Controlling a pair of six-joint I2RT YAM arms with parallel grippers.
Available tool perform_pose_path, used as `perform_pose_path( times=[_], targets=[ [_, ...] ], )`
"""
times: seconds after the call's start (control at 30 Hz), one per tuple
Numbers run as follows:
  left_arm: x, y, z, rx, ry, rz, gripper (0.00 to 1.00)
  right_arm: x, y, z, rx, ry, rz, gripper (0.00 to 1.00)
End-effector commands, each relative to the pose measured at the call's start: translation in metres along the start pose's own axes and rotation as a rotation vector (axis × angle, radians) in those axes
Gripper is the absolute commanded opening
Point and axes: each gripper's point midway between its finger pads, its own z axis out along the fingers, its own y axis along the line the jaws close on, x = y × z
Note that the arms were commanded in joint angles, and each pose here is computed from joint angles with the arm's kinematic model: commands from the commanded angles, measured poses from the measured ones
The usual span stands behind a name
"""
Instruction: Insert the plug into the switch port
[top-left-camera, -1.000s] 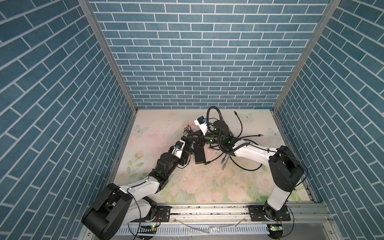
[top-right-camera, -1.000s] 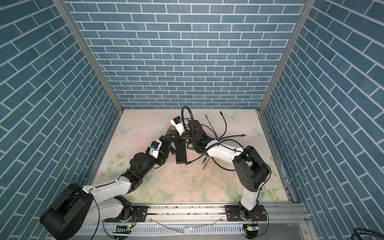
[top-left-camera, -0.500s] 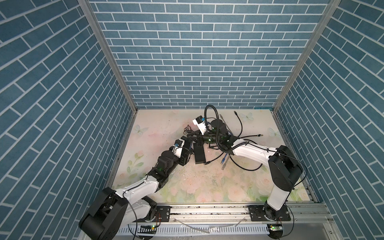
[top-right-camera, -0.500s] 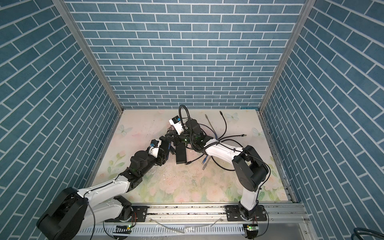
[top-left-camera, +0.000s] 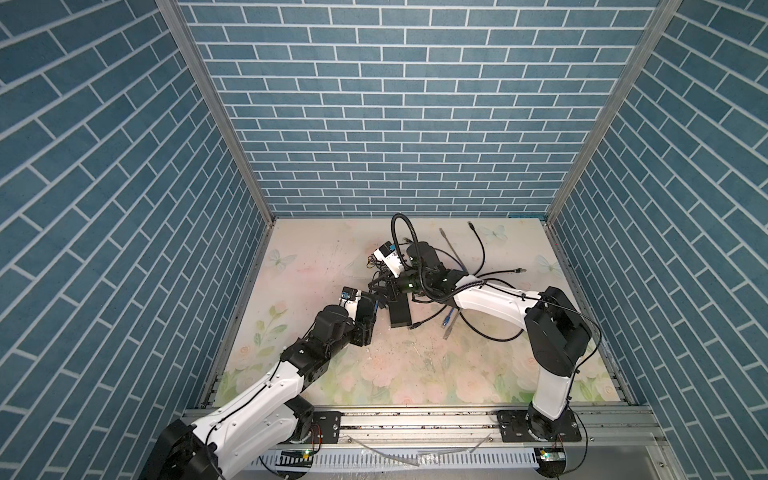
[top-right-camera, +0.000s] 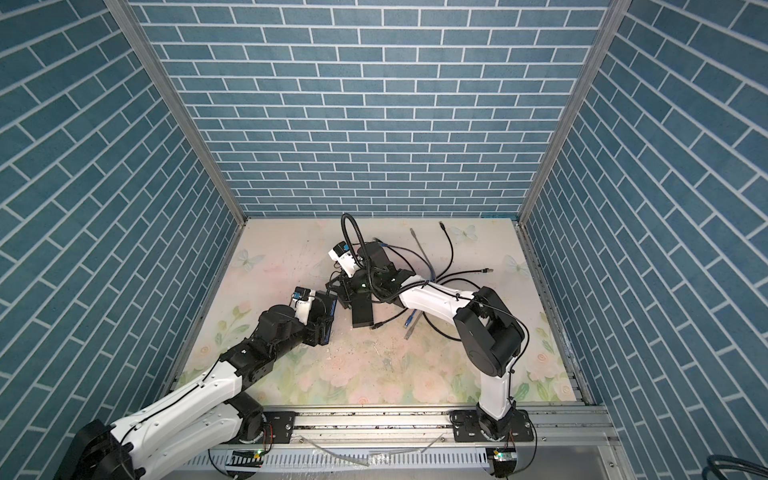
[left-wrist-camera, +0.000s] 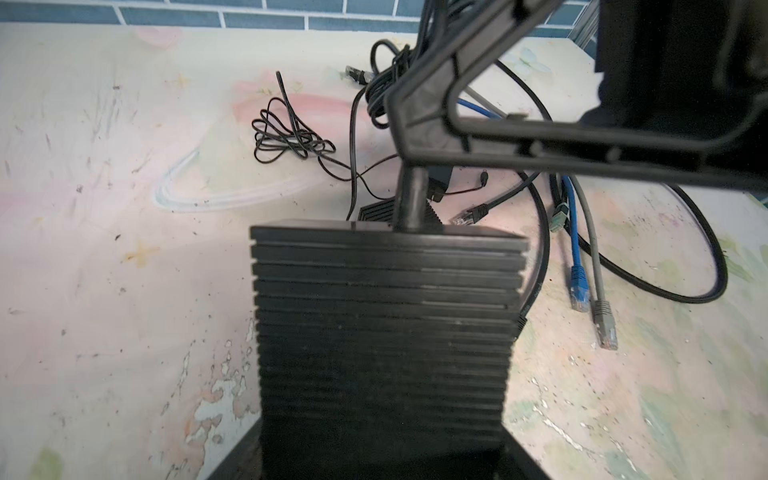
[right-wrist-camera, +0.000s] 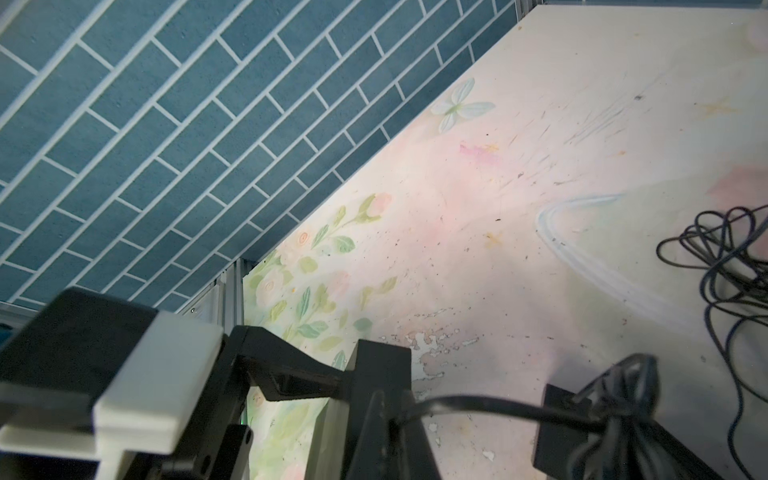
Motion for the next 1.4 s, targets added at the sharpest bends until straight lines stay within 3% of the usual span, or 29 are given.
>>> perform_pose_path(
  times=[0.0, 0.1, 0.2, 0.47, 0.97, 1.2, 1.37],
  targets=[
    [-0.035, 0.038, -0.018, -0.211, -0.106, -0.199, 0.37, 0.057, -0.047, -0.011, 0.134, 0.193, 0.157, 0.05],
    [-0.017, 0.044, -0.018, -0.252, -0.020, -0.240, 0.37, 0.053, -0.055, -0.021, 0.175, 0.182, 0.161, 0.09],
    [0.000, 0.050, -0.019, -0.299, 0.068, -0.272, 0.37, 0.050, -0.065, -0.032, 0.217, 0.177, 0.173, 0.23],
    [0.030, 0.050, -0.019, -0.345, 0.264, -0.314, 0.36, 0.034, -0.089, -0.065, 0.331, 0.110, 0.198, 0.45],
    [0.083, 0.056, 0.006, -0.447, 0.519, -0.332, 0.37, 0.022, -0.105, -0.096, 0.457, 0.050, 0.164, 0.47],
    [0.098, 0.068, 0.017, -0.545, 0.619, -0.225, 0.41, 0.030, -0.123, -0.124, 0.596, 0.066, 0.059, 0.48],
    [0.092, 0.067, 0.028, -0.522, 0.584, -0.184, 0.51, 0.031, -0.121, -0.133, 0.591, 0.017, -0.089, 0.50]
  ],
)
